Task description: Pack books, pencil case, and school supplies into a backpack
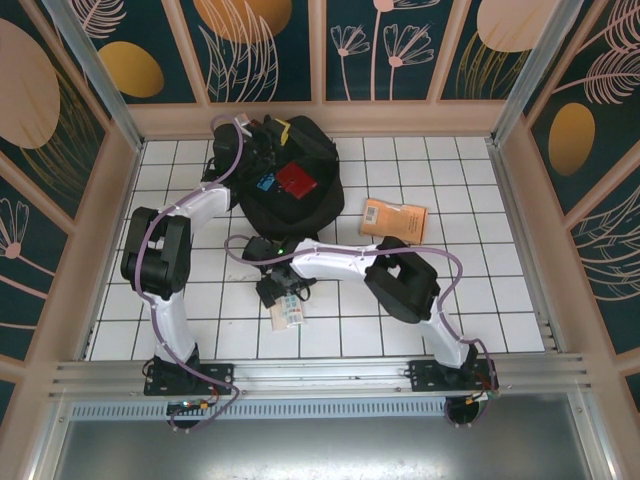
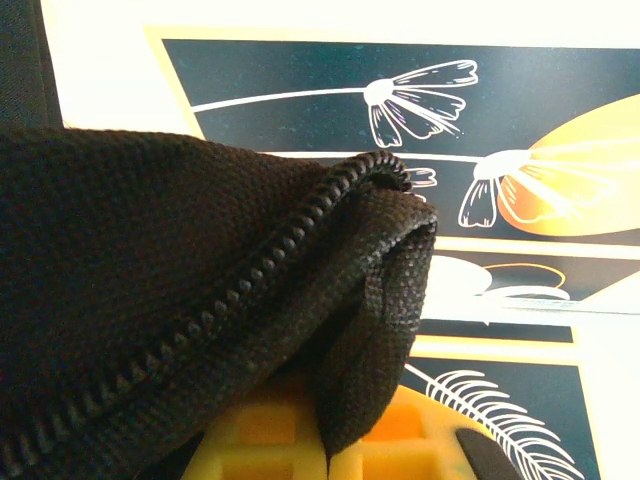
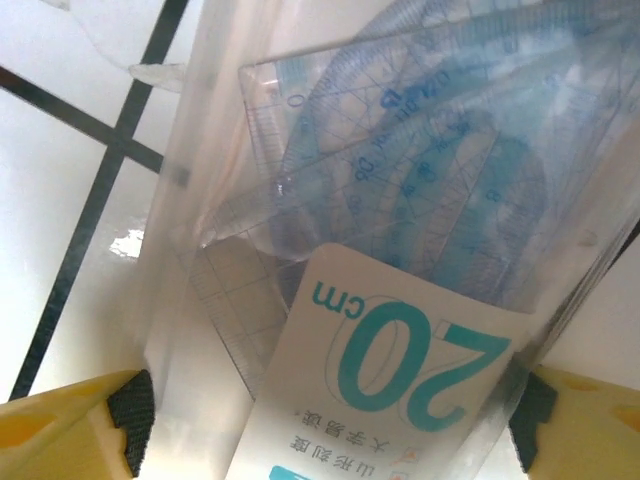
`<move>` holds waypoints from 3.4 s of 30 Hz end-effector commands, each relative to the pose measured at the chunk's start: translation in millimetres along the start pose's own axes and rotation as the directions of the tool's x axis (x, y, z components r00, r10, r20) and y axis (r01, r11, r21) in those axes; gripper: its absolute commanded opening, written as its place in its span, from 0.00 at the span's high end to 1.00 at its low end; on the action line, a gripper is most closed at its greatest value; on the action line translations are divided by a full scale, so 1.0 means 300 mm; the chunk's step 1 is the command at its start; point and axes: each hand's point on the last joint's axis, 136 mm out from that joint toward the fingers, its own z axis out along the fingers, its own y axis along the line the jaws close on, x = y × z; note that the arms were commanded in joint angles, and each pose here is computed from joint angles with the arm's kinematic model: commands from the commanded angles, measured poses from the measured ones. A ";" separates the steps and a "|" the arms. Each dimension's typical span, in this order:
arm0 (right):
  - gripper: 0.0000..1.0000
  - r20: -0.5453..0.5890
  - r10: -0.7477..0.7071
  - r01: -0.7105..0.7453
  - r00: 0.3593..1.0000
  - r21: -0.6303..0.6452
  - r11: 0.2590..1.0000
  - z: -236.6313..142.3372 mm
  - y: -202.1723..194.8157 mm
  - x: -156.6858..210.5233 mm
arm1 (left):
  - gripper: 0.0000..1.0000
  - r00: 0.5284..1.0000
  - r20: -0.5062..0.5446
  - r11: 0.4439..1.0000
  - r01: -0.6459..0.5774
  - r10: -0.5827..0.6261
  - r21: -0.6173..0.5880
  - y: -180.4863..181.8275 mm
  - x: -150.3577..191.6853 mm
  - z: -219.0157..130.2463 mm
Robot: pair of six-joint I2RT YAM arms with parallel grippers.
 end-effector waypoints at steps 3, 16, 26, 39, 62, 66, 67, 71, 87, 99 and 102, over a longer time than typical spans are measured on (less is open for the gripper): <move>0.41 -0.201 0.012 -0.005 0.980 0.037 0.999 0.132 -0.116 0.188 | 1.00 1.000 -0.017 0.995 -0.023 0.025 0.094 -0.078 -0.010 0.007; 0.91 -0.038 0.099 -0.101 0.994 -0.063 0.993 0.004 -0.112 0.070 | 1.00 1.000 -0.015 0.996 -0.005 0.007 0.092 -0.058 -0.024 0.010; 1.00 0.073 0.154 -0.145 0.985 -0.118 0.982 -0.123 -0.117 -0.003 | 1.00 1.000 -0.014 0.995 -0.005 0.007 0.097 -0.073 -0.023 0.004; 1.00 0.183 0.174 -0.133 0.968 -0.216 0.967 -0.293 -0.078 -0.058 | 1.00 1.000 -0.017 0.995 0.001 0.001 0.100 -0.081 -0.018 -0.001; 1.00 0.200 0.571 -0.232 0.796 -0.771 0.593 -0.720 -0.339 -0.280 | 1.00 0.999 -0.024 0.991 -0.026 0.030 0.132 -0.177 -0.015 -0.003; 1.00 0.097 0.626 -0.285 0.774 -0.829 0.481 -0.678 -0.366 -0.387 | 1.00 0.999 -0.021 0.990 -0.038 0.041 0.134 -0.200 -0.016 -0.003; 1.00 0.071 0.631 -0.294 0.773 -0.841 0.454 -0.666 -0.360 -0.410 | 1.00 0.999 -0.020 0.990 -0.043 0.047 0.136 -0.211 -0.015 -0.002; 1.00 0.028 0.641 -0.315 0.767 -0.854 0.414 -0.606 -0.352 -0.486 | 1.00 0.998 -0.027 0.988 -0.053 0.057 0.144 -0.240 -0.012 0.003; 1.00 -0.044 0.896 -0.528 0.442 -0.820 0.220 -0.409 -0.617 -0.915 | 1.00 0.995 -0.043 0.985 -0.080 0.087 0.154 -0.269 0.018 -0.029; 1.00 0.324 0.934 -0.657 0.148 -0.674 0.338 -0.397 -0.774 -1.077 | 1.00 0.996 -0.045 0.984 -0.075 0.083 0.160 -0.272 0.018 -0.021; 0.84 0.297 0.938 -0.649 0.177 -0.681 0.338 -0.358 -0.781 -1.088 | 1.00 0.996 -0.045 0.985 -0.070 0.078 0.156 -0.262 0.016 -0.018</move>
